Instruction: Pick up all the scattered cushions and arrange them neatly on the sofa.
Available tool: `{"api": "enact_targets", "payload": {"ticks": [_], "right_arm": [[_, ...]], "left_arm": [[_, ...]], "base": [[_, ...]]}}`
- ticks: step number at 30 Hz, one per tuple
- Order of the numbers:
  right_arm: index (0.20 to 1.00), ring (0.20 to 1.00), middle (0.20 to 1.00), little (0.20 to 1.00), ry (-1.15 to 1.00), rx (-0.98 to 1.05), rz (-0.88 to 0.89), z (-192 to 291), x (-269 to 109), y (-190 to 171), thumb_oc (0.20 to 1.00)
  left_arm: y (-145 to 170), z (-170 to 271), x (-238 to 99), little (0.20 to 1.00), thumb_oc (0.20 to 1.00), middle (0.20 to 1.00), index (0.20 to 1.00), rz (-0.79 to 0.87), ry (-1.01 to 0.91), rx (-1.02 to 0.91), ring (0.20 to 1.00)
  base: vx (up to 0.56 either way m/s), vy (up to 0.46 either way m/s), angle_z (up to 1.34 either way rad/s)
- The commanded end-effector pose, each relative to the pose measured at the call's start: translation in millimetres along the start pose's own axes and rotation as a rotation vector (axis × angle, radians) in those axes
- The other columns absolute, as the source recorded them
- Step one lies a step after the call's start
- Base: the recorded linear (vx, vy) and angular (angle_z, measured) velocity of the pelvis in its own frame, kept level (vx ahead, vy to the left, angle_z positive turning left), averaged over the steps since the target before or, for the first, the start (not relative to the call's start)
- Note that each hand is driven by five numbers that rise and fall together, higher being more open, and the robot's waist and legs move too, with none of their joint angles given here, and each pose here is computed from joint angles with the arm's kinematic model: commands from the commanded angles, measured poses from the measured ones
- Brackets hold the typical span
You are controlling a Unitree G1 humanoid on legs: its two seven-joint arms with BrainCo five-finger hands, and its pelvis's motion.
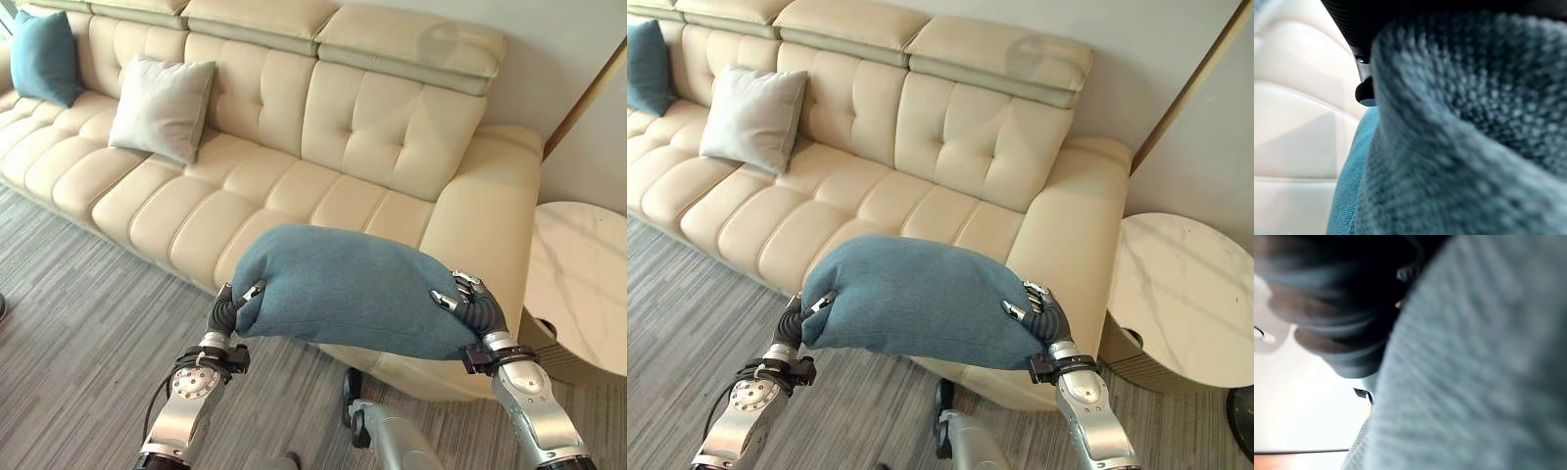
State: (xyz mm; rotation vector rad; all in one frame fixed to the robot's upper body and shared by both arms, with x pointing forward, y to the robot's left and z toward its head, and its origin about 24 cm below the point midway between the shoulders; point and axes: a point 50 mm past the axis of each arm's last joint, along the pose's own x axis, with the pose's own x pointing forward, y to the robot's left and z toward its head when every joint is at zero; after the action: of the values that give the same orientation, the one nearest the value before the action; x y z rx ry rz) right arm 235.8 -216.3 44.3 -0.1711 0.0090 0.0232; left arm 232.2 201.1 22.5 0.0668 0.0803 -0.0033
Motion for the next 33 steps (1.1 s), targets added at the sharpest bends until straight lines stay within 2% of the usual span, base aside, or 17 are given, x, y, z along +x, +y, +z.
{"api": "enact_targets", "payload": {"ticks": [1,11,21,27,33], "right_arm": [[0.2,0.2,0.2,0.2,-0.21,0.003,-0.022,37.7,6.1,-10.7,0.2],[0.2,0.2,0.2,0.2,-0.15,-0.019,-0.043,25.1,1.9,-13.4,0.2],[0.2,0.2,0.2,0.2,-0.096,-0.04,-0.051,13.9,0.6,-15.5,0.2],[0.2,0.2,0.2,0.2,-0.088,-0.085,-0.069,13.1,1.4,-18.2,0.2],[0.2,0.2,0.2,0.2,-0.119,-0.063,-0.022,19.3,11.4,0.8,0.2]], "left_arm": [[4.6,50.4,11.1,0.2,0.2,0.2,0.2,-0.003,-0.279,0.023,0.2],[8.0,38.4,7.6,0.2,0.2,0.2,0.2,-0.002,-0.216,0.05,0.2],[12.1,41.7,7.5,0.2,0.2,0.2,0.2,0.034,-0.234,0.036,0.2],[6.6,39.9,10.4,0.2,0.2,0.2,0.2,0.021,-0.23,0.053,0.2],[18.4,49.3,14.1,0.2,0.2,0.2,0.2,0.043,-0.256,0.103,0.2]], "base": [[0.18,-0.004,-0.5],[0.13,0.022,-0.29],[0.08,0.138,-0.38],[0.11,0.291,-0.34],[0.06,0.379,-0.73]]}}
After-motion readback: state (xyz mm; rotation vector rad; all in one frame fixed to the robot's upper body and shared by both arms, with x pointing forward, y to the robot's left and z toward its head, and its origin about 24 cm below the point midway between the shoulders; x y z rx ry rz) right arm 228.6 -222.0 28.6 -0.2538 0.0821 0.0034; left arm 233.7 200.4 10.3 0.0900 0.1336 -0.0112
